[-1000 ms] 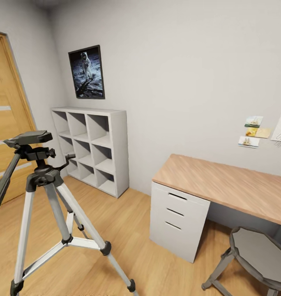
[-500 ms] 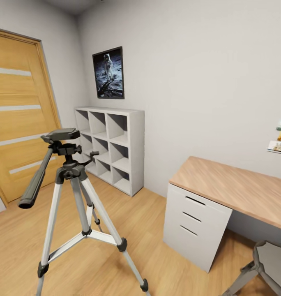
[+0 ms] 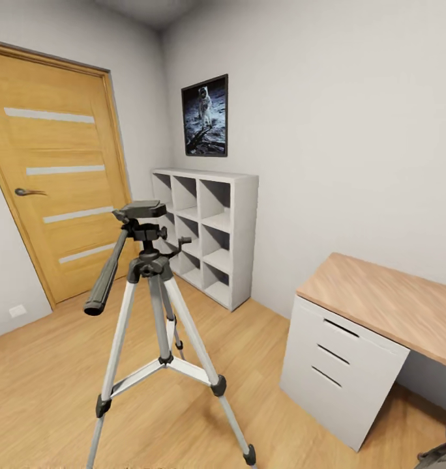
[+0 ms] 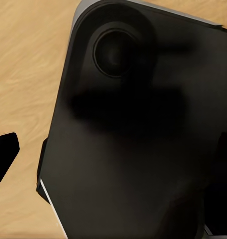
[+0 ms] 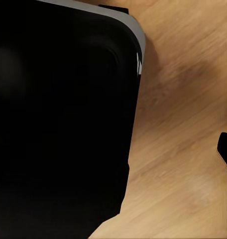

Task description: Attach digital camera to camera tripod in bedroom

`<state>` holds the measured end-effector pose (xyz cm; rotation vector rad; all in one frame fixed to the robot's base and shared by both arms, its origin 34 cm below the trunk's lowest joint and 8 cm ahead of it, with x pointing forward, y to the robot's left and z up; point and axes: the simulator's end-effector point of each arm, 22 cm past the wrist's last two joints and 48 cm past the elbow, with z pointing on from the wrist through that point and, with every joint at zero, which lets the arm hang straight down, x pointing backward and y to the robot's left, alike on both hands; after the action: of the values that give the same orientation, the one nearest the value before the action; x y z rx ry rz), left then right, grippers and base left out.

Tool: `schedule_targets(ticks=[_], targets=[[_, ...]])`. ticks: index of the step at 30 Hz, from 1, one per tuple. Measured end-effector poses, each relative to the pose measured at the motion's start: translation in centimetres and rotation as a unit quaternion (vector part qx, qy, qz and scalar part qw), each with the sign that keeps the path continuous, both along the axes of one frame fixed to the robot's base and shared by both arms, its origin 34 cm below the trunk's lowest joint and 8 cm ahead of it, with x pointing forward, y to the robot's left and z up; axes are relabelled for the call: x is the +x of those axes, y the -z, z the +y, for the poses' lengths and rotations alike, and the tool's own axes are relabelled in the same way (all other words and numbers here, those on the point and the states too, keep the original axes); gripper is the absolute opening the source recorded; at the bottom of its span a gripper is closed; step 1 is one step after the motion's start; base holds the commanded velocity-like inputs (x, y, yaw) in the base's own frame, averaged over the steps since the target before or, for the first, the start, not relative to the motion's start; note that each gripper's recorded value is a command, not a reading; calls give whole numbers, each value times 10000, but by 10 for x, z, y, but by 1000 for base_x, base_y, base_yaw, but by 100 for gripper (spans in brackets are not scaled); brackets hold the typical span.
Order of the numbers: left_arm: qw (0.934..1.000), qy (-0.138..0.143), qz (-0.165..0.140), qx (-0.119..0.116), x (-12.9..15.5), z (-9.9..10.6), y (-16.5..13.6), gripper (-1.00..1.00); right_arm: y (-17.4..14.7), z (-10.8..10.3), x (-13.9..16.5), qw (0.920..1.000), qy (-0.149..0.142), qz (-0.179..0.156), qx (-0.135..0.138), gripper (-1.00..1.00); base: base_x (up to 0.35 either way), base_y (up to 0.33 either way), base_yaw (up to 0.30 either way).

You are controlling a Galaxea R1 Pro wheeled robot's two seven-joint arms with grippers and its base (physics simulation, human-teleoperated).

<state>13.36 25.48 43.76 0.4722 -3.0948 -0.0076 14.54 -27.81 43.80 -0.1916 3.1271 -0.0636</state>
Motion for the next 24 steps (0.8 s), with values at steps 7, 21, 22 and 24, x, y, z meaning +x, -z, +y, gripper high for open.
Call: schedule_targets(ticks=[7,21,22,24], targets=[[10000,-2,0,-2,0,0,0,100,0,0,0,10000,0,2,0,100,0,0,273],[10000,-3,-4,-2,1,0,0,100,0,0,0,10000,0,-4,1,100,0,0,273],[10000,-3,-4,-2,1,0,0,100,0,0,0,10000,0,-6,1,100,0,0,273],[10000,-2,-3,-2,0,0,0,100,0,0,0,10000,0,-5,1,100,0,0,273]])
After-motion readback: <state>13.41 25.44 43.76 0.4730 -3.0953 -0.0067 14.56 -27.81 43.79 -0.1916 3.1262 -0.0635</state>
